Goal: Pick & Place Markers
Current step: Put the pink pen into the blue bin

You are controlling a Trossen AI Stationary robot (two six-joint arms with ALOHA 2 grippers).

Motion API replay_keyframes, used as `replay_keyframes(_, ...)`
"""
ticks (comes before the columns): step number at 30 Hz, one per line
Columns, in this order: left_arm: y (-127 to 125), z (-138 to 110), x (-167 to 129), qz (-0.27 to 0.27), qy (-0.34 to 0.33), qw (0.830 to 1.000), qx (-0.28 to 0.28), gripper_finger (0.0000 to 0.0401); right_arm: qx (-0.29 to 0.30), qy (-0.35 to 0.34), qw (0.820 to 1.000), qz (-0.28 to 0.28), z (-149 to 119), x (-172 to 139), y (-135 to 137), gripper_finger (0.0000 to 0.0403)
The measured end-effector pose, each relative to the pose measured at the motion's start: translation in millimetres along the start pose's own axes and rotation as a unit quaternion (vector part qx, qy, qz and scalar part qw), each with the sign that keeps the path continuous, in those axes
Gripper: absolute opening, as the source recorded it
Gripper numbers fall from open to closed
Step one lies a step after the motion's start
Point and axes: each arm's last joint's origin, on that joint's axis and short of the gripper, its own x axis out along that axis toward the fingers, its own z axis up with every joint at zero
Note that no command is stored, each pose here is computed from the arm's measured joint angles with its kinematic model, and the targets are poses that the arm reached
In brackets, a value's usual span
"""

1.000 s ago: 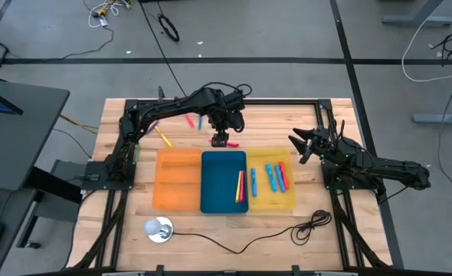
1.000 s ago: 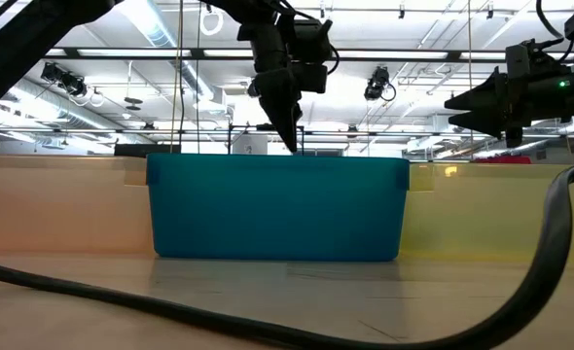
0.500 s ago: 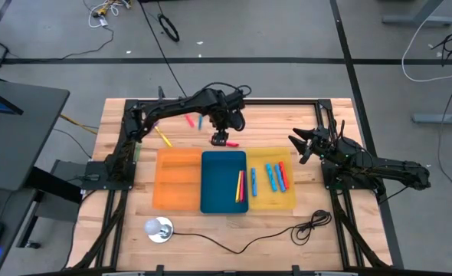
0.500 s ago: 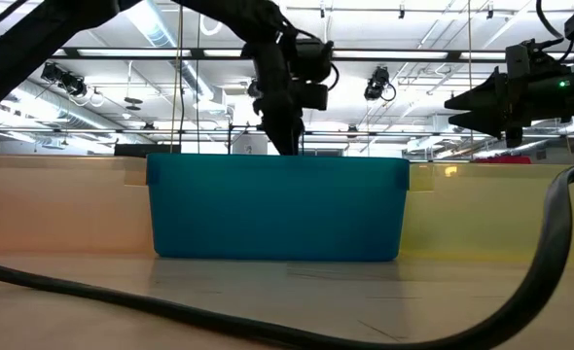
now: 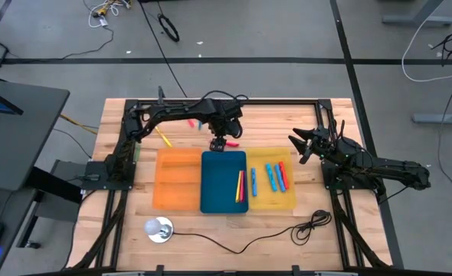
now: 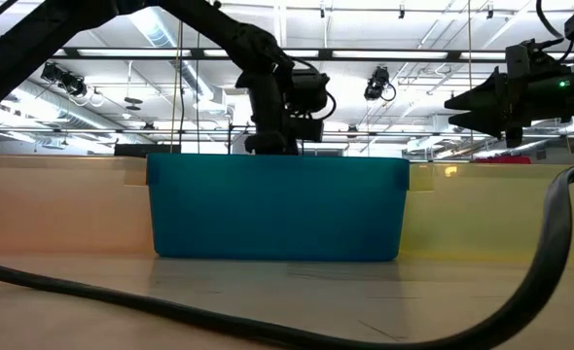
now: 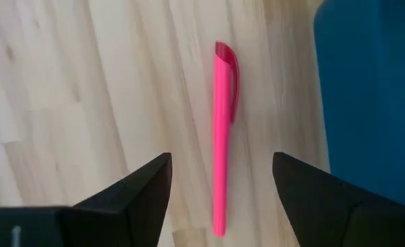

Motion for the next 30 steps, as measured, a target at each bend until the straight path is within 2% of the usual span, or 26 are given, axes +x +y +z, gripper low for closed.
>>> replay_keyframes(6,-5,-10,15,-0.005,0.016,1.0,0.012,0.0257,0.0,0.0,1.0,0.0,0,0,0,0.0215)
replay_keyframes(15,-7,-18,33,0.031,0.024,0.999,0.02,0.0257,0.0,0.0,1.0,0.0,0,0,0,0.0215)
replay_keyframes(20,-5,-21,41,0.03,0.023,0.999,0.017,0.0257,0.0,0.0,1.0,0.0,0,0,0,0.0215)
replay_keyframes(23,-4,-21,41,0.042,0.031,0.998,0.017,0.0257,0.0,0.0,1.0,0.0,0,0,0,0.0215)
replay_keyframes(30,-7,-23,41,0.032,0.042,0.998,0.018,0.0257,0.0,0.0,1.0,0.0,0,0,0,0.0215)
